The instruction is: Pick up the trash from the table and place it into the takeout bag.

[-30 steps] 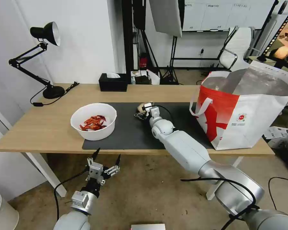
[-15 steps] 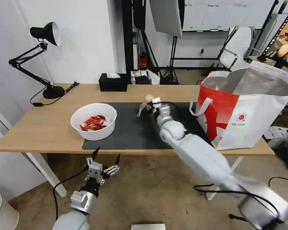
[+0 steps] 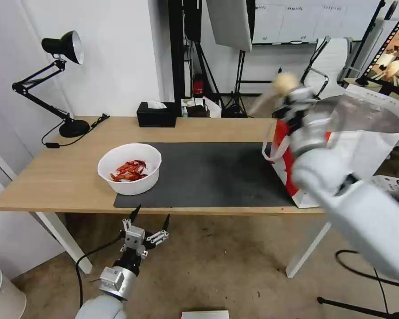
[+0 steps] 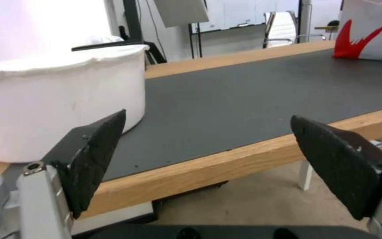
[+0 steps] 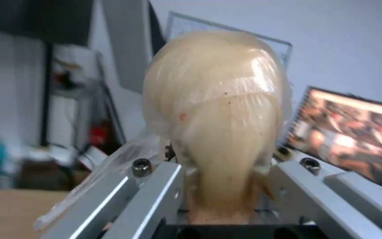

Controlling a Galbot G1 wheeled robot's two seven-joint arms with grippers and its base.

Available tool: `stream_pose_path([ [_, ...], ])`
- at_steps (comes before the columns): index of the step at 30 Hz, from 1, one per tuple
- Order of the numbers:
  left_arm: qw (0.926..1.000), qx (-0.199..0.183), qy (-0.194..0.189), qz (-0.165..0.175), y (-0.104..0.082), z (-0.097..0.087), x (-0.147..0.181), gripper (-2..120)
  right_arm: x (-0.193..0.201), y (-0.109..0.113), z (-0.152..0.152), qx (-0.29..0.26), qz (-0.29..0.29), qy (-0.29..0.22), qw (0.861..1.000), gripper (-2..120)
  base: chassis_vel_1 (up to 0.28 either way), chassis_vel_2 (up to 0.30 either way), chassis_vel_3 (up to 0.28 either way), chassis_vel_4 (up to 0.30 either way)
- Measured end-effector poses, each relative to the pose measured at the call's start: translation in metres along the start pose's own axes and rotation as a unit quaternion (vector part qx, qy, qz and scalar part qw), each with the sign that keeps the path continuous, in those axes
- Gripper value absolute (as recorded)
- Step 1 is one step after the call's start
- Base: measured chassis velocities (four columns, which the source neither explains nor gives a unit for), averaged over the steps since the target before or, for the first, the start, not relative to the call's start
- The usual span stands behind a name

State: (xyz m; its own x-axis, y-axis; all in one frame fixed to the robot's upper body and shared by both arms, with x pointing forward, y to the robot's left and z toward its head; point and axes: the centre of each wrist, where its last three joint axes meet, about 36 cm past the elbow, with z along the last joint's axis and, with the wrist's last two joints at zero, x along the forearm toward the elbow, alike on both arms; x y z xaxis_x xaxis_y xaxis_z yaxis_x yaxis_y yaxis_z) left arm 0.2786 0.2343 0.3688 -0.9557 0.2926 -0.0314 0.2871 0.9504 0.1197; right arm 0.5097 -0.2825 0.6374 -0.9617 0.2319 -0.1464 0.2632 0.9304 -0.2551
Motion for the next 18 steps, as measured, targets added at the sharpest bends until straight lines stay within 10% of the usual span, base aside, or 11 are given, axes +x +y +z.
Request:
stream_pose_path([
  [18,1.0000,-0.001,-0.005,0.006,0.002,-0.005,0.000,100,-0.003,-0.015,0.007,0.024,-0.001,0.060,0.998,70,0.000,0.000,0.000,0.000],
])
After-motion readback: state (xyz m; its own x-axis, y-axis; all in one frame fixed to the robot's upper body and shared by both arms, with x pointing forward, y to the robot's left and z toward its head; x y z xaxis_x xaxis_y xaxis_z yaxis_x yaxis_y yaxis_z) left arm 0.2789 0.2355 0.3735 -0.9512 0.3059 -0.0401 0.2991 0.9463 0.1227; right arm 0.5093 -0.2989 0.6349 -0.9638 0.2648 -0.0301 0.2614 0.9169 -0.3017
